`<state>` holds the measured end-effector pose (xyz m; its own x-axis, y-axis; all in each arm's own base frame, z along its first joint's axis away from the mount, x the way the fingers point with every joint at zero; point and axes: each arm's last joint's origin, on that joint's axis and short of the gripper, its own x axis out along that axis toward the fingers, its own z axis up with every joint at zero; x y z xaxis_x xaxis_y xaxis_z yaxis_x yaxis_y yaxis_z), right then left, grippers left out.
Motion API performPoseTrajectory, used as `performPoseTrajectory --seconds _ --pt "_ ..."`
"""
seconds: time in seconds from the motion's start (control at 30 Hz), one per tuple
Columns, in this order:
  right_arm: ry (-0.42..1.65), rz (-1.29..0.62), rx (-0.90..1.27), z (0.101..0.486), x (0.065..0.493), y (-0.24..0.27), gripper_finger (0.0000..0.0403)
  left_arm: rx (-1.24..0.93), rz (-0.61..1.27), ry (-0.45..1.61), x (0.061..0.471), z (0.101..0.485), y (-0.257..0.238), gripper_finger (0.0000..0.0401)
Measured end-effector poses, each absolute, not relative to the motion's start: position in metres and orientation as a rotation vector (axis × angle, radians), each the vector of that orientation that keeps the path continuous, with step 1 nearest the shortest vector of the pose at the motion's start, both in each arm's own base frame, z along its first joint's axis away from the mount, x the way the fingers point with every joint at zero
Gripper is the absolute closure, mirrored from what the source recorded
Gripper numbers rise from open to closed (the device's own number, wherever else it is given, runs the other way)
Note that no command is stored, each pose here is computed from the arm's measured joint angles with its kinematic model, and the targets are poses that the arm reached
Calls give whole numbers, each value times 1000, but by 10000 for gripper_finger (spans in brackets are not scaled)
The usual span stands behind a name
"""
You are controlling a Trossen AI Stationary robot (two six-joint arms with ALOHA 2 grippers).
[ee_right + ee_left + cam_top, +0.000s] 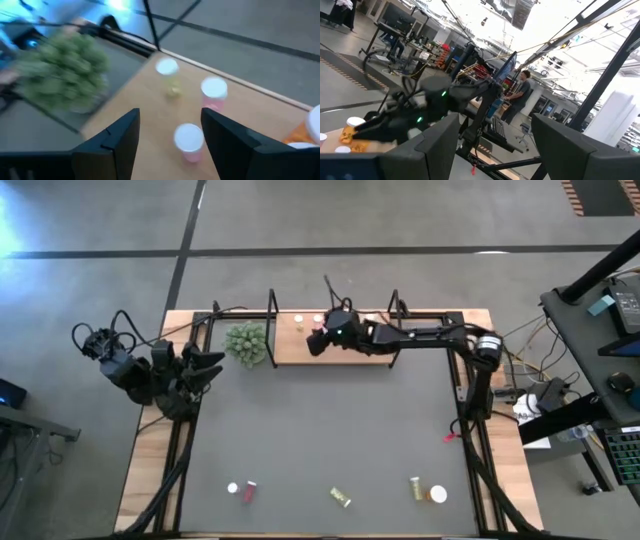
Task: Pick and place medicine bottles onto shelf by color
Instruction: Move the pink pill bottle to the center of the table
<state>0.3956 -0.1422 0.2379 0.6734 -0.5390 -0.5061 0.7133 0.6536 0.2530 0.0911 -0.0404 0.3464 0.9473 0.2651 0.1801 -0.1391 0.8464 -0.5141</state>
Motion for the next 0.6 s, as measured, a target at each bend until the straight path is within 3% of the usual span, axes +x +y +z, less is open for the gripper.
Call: performPoseTrajectory --seconds 0.33,0.6 --pt "304 -576 465 305 374 -97 200 -510 187 -237 112 344 -57 168" --pt "359 -439 424 323 366 -42 200 -546 88 -296 132 348 -74 168"
